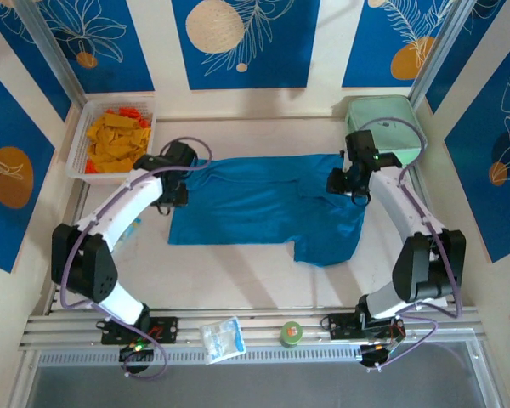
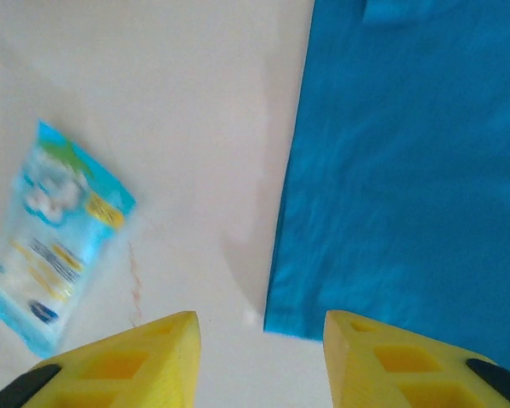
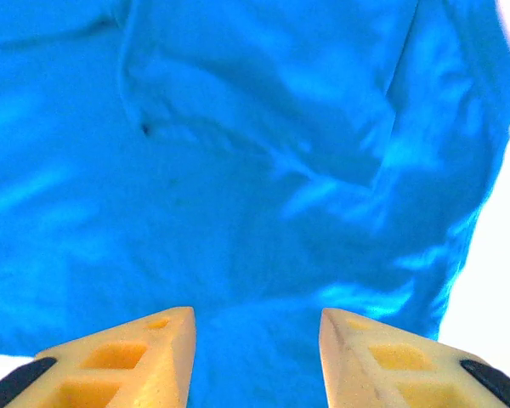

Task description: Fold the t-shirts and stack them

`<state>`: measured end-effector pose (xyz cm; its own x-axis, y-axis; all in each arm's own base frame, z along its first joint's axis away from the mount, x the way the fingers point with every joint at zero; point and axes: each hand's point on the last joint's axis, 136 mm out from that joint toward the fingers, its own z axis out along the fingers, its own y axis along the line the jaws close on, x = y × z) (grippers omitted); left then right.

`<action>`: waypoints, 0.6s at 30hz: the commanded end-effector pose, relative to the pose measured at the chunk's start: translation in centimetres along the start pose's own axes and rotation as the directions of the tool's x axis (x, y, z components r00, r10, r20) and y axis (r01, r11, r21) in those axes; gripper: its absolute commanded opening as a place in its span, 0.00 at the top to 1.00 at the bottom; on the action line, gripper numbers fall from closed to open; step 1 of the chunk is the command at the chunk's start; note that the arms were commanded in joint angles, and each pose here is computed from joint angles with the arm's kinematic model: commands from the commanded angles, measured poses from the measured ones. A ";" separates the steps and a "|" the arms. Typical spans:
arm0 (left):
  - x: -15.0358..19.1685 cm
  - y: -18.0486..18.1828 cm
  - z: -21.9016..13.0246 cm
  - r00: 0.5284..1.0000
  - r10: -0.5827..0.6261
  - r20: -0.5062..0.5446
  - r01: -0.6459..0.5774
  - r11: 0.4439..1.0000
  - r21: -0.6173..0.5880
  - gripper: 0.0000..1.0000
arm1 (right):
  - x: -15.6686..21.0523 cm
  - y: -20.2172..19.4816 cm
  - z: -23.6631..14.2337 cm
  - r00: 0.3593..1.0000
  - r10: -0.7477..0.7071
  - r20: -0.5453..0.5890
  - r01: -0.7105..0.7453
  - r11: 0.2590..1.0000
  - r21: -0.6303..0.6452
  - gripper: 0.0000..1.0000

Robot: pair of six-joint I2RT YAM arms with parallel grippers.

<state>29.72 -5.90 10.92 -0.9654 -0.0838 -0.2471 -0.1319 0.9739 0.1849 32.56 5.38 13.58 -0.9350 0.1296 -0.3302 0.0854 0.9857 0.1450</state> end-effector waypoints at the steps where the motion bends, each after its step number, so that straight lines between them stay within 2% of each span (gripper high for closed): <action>1: 2.6 -0.4 1.6 0.984 -0.160 -0.083 0.169 0.979 0.118 0.59 | 1.6 0.8 -0.4 1.000 0.014 -0.025 -0.016 0.999 -0.050 0.57; 3: 3.4 -0.4 2.0 0.969 -0.232 -0.089 0.244 0.956 0.164 0.61 | 1.8 1.0 -0.6 1.000 0.010 -0.023 -0.011 0.998 -0.056 0.57; 6: 4.5 0.6 2.3 0.946 -0.310 -0.091 0.321 0.935 0.153 0.61 | 1.7 1.4 -0.5 1.000 -0.001 -0.023 -0.001 0.998 -0.067 0.57; 14: 4.7 0.1 4.2 0.915 -0.390 -0.104 0.403 0.896 0.185 0.56 | 1.7 2.3 0.1 0.999 -0.021 -0.031 0.018 0.995 -0.098 0.56; 18: 5.1 0.5 5.2 0.900 -0.417 -0.128 0.433 0.889 0.148 0.56 | 1.9 2.3 0.1 0.999 -0.028 -0.029 0.025 0.995 -0.098 0.55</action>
<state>25.73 -4.83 5.43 -0.8685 -0.4570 -0.1918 -0.4536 0.8889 -0.0641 31.46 7.30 13.13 -0.9445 0.1050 -0.3113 0.0423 0.9786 0.2016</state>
